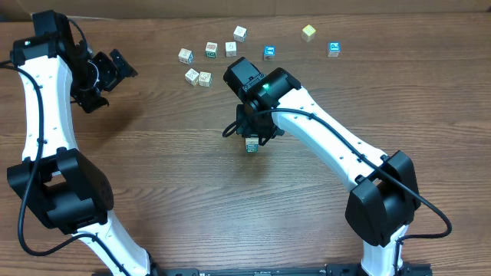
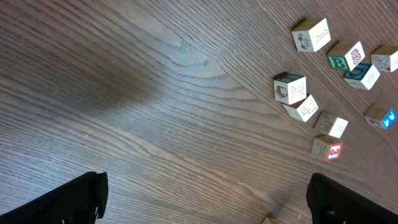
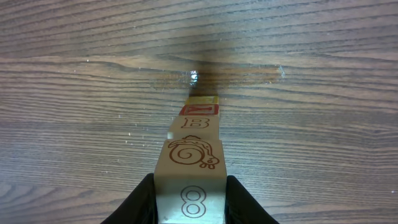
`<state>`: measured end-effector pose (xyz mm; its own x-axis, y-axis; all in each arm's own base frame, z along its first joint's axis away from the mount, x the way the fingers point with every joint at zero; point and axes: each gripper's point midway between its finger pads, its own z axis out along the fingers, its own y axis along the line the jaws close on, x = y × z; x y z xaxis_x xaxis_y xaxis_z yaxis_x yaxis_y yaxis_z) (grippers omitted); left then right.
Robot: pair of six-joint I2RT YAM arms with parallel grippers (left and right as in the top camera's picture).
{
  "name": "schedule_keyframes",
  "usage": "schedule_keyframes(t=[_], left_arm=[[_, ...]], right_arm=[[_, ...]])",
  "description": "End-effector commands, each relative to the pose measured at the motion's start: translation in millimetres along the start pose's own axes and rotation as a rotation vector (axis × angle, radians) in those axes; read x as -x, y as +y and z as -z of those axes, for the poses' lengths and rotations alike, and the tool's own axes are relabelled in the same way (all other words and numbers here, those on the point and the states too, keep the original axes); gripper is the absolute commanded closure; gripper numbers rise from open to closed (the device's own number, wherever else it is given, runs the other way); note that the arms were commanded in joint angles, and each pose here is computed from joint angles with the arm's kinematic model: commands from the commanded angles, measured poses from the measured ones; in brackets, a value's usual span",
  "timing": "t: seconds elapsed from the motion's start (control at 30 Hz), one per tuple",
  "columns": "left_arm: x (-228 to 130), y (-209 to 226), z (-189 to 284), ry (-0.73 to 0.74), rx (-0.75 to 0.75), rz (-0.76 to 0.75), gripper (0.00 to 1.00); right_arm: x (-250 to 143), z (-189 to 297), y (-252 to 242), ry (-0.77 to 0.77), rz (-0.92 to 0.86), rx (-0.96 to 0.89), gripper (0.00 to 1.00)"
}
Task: Form a tower
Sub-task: 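Lower the snail 8 block onto the B block, then open the right gripper to release the snail 8 block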
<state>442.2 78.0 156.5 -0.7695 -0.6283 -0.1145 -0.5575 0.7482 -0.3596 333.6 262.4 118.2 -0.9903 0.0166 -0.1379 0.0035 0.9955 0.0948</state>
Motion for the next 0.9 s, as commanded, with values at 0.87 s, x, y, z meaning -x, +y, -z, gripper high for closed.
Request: schedule_keyframes(t=[0.87], left_arm=[[1.4, -6.3, 4.2, -0.011, -0.014, -0.029, 0.0]], right_arm=[[-1.3, -0.7, 1.6, -0.006, 0.021, -0.006, 0.45]])
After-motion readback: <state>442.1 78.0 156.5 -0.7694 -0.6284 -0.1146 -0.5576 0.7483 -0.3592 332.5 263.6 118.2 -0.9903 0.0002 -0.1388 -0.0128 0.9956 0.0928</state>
